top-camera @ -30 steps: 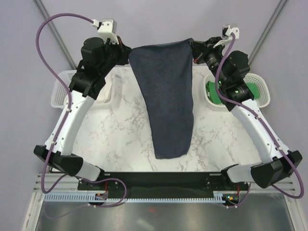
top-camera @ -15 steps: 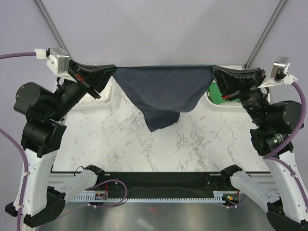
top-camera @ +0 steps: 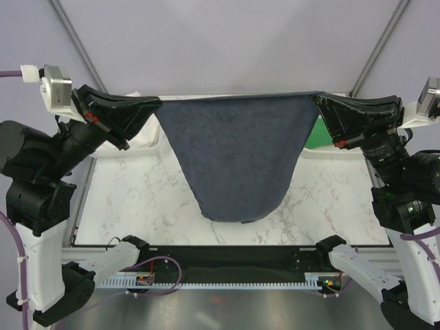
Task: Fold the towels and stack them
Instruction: Flatten out the crumpled towel
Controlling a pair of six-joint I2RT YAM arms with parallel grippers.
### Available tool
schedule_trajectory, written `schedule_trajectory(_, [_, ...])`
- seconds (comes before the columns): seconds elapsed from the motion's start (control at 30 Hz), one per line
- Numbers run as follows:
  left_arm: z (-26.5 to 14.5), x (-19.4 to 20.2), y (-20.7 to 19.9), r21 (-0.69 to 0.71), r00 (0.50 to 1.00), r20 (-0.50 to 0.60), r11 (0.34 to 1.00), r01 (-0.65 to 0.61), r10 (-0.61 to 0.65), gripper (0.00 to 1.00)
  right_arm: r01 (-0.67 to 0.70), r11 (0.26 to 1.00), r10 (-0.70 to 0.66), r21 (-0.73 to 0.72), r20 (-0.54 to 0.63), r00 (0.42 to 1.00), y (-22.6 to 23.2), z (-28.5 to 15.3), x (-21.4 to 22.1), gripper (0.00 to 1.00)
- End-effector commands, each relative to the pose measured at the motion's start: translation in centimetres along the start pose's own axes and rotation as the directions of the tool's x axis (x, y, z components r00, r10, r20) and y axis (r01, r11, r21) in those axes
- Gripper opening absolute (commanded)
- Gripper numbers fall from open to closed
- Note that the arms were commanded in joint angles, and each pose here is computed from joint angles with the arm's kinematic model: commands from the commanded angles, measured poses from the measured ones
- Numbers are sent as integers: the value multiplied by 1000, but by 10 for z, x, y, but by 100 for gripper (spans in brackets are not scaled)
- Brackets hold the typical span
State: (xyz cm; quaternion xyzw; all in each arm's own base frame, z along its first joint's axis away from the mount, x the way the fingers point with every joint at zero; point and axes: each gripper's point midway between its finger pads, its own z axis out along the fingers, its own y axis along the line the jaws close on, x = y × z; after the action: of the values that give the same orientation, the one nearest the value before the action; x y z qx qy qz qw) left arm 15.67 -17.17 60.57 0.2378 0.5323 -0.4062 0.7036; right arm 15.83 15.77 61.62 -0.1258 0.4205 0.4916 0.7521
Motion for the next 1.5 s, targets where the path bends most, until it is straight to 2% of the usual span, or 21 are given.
schedule_trajectory(0.0, [26,16,42,-133,998,-49,991,30,-36,2,52,997,-57,49,96,994,-11,17,-27,0])
schedule_trajectory(0.17, [68,71,134,-385,981,-189,922,-45,-31,2,127,978,-133,167,23,991,-70,46,10,0])
schedule_trajectory(0.23, [86,101,169,-438,966,-256,894,-95,-23,2,148,964,-142,220,-43,989,-108,62,43,0])
schedule_trajectory(0.3, [92,112,201,-501,959,-282,852,-154,7,2,191,940,-169,282,-101,980,-149,74,74,0])
schedule_trajectory(0.33, [100,133,220,-522,947,-320,836,-168,-9,2,203,933,-176,296,-116,978,-162,77,85,0])
schedule_trajectory(0.47, [112,160,277,-586,946,-325,788,-191,-12,2,208,911,-168,356,-141,976,-219,86,121,0])
schedule_trajectory(0.53, [121,154,300,-602,959,-281,773,-199,28,2,211,902,-168,375,-144,975,-247,90,136,0])
schedule_trajectory(0.6, [133,164,313,-581,962,-270,787,-205,51,2,206,903,-162,377,-146,976,-271,95,149,0])
schedule_trajectory(0.77, [167,177,323,-502,978,-191,848,-169,82,2,184,912,-148,366,-123,981,-318,100,173,0])
schedule_trajectory(0.97, [182,205,346,-495,974,-199,848,-192,104,2,146,939,-117,311,-111,987,-351,100,202,0])
schedule_trajectory(1.1, [187,205,347,-480,974,-183,852,-208,135,2,135,953,-112,270,-100,989,-356,102,200,0])
schedule_trajectory(1.2, [180,190,329,-466,979,-163,865,-187,124,2,125,962,-103,243,-102,989,-337,104,187,0])
schedule_trajectory(1.23, [171,179,312,-447,979,-159,875,-184,125,2,128,968,-113,216,-82,990,-318,106,168,0])
schedule_trajectory(1.33, [156,162,277,-401,983,-147,902,-163,112,2,84,980,-63,181,-116,991,-286,98,159,0])
schedule_trajectory(1.37, [142,150,252,-366,984,-135,917,-158,116,2,71,985,-52,160,-120,991,-262,90,150,0])
schedule_trajectory(1.47, [117,155,215,-323,982,-173,937,-134,81,2,51,992,-33,117,-156,987,-214,66,140,0])
